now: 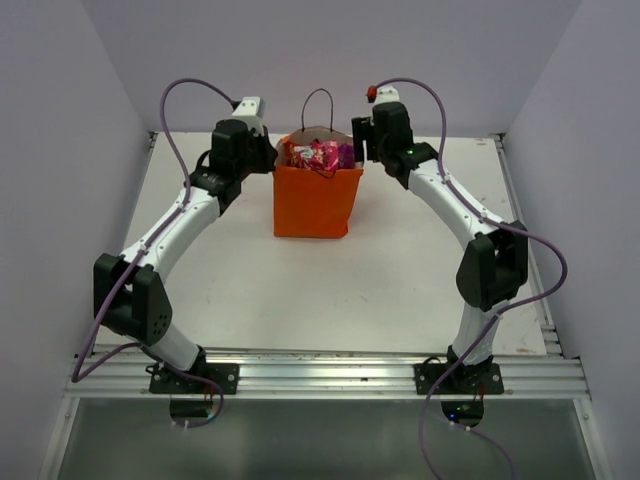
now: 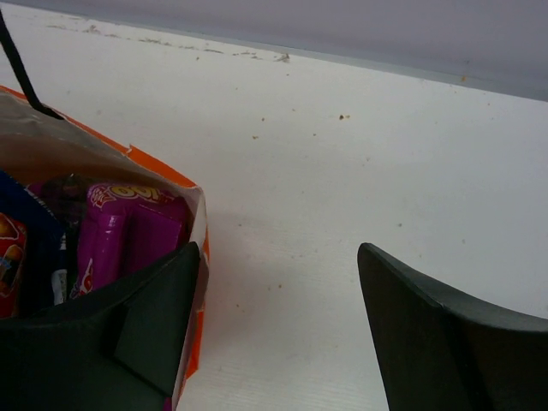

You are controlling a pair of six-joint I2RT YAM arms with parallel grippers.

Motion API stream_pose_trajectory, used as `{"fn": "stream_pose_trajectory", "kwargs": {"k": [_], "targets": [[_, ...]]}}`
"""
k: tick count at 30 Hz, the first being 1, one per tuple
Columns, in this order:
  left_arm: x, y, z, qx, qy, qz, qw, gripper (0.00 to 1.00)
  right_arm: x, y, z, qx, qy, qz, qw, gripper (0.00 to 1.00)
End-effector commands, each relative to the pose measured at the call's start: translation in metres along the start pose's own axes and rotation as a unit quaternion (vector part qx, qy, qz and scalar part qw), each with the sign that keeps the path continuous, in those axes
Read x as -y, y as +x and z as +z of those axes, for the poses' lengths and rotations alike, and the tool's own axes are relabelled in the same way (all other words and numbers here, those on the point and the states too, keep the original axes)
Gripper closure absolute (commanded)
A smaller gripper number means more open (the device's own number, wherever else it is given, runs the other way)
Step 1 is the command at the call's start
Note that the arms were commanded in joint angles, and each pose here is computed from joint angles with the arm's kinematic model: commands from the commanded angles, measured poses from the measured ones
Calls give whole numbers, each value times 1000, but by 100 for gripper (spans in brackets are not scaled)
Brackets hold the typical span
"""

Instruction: Place the snacks into the paper bag

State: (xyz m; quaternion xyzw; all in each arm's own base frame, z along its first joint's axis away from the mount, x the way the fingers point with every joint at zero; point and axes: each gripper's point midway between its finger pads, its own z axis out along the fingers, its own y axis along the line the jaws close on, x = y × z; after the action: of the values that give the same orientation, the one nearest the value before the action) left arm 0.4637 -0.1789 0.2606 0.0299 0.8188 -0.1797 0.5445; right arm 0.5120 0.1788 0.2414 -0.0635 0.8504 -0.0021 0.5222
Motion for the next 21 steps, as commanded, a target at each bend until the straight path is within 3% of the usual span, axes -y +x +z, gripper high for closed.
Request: {"fn": "stream_pose_trajectory", "kwargs": {"k": [1, 8, 11, 12, 15, 16, 21], "targets": [[5, -31, 2, 46, 7, -6, 999, 100, -11, -15, -16, 10, -36, 24, 999, 22], [5, -30, 6, 46, 8, -13, 999, 100, -13, 0, -19, -17, -43, 25, 999, 23], [5, -30, 8, 46, 8, -16, 999, 100, -17, 19, -15, -49, -48, 21, 997, 41], [5, -28, 9, 44, 9, -16, 999, 100, -19, 25, -16, -62, -55, 18, 996, 56], [4, -23, 13, 35, 6, -16, 999, 100, -29, 29, -16, -78, -81, 19, 994, 83], [5, -22, 12, 35, 5, -11, 999, 100, -30, 28, -20, -78, -86, 20, 993, 100], [20, -44, 0, 66, -24, 27, 997, 100, -32, -17, -50, -36, -96, 19, 995, 100]]}}
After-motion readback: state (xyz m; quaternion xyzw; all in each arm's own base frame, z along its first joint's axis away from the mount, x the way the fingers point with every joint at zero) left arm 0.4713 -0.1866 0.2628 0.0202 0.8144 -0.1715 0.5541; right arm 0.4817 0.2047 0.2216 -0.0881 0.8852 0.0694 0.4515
